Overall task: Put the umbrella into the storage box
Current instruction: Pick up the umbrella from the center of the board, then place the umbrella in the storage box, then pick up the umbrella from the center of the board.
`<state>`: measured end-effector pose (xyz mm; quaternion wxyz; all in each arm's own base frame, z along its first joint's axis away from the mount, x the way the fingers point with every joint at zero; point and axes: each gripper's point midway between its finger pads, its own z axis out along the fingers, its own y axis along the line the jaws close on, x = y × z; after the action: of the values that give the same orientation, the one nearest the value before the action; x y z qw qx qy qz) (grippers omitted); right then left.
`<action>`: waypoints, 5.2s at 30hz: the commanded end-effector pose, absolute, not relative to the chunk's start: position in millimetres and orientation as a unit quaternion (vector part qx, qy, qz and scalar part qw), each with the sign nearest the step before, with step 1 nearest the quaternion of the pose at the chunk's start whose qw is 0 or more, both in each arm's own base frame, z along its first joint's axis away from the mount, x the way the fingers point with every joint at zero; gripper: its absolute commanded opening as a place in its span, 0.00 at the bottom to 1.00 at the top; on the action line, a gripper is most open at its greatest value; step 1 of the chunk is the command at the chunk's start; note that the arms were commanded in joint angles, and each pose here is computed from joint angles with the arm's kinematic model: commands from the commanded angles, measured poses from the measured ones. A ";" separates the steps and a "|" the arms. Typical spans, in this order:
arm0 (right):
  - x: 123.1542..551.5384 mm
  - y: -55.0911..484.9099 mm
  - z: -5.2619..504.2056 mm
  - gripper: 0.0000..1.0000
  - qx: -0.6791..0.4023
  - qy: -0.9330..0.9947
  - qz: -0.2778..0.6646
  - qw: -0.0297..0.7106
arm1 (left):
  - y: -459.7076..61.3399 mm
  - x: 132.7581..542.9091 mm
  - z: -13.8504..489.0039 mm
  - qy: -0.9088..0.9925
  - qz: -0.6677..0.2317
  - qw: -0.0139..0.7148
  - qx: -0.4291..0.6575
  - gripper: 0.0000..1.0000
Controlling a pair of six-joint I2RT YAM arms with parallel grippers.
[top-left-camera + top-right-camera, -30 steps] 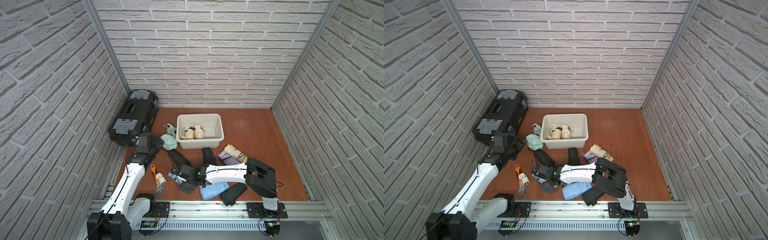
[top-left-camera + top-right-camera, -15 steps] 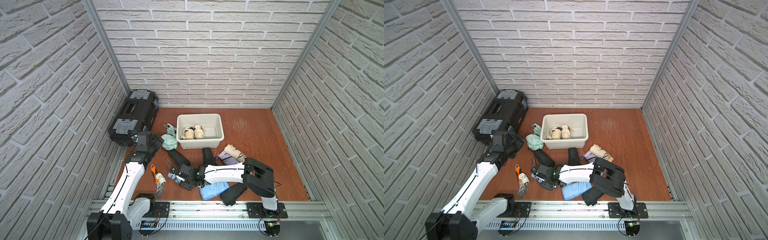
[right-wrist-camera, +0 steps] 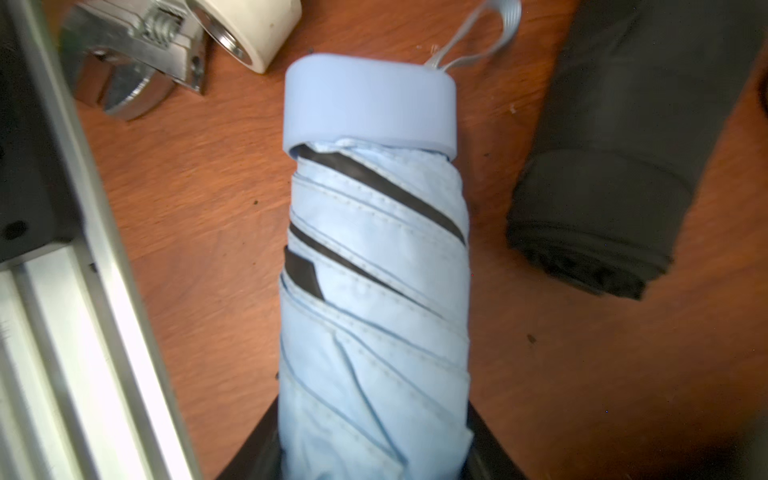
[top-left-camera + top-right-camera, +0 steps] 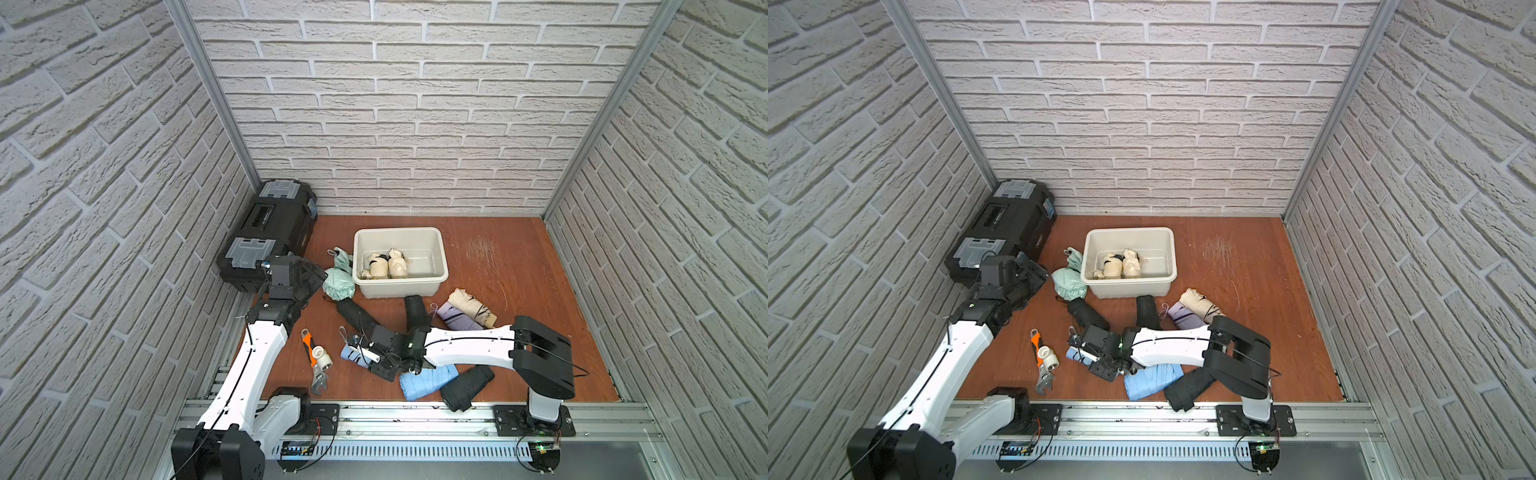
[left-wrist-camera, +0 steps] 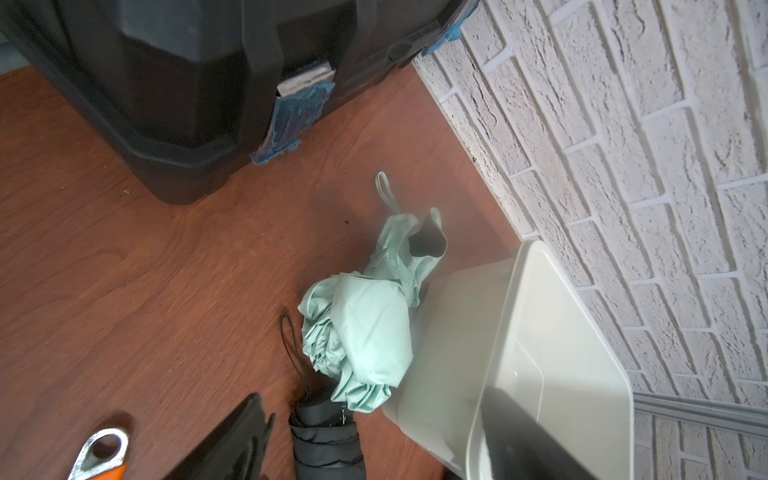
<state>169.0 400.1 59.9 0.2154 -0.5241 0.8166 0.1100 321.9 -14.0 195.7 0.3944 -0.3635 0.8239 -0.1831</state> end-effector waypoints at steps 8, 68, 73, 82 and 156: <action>196.3 384.0 182.6 0.43 -0.427 0.817 0.179 0.343 | -39.6 357.8 227.6 0.821 -0.246 0.431 -0.281 0.84; 463.0 268.0 111.3 0.39 -0.014 0.965 0.042 0.258 | -148.8 424.1 156.9 0.918 -0.211 0.332 -0.057 0.31; 467.2 267.8 93.3 0.44 -0.008 0.967 0.033 0.252 | -150.9 422.1 156.7 0.918 -0.209 0.332 -0.059 0.30; 470.5 262.4 91.6 0.81 -0.006 0.965 0.016 0.260 | -153.8 423.5 161.8 0.914 -0.213 0.340 -0.060 0.34; 259.3 249.1 183.5 0.97 -0.160 0.925 0.133 0.319 | -126.0 283.2 103.3 0.867 -0.275 0.253 -0.330 0.86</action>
<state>255.7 241.8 173.4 0.2838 -0.1548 0.9402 0.1071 274.5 -114.5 93.2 0.2355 -0.3572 0.8670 -0.2553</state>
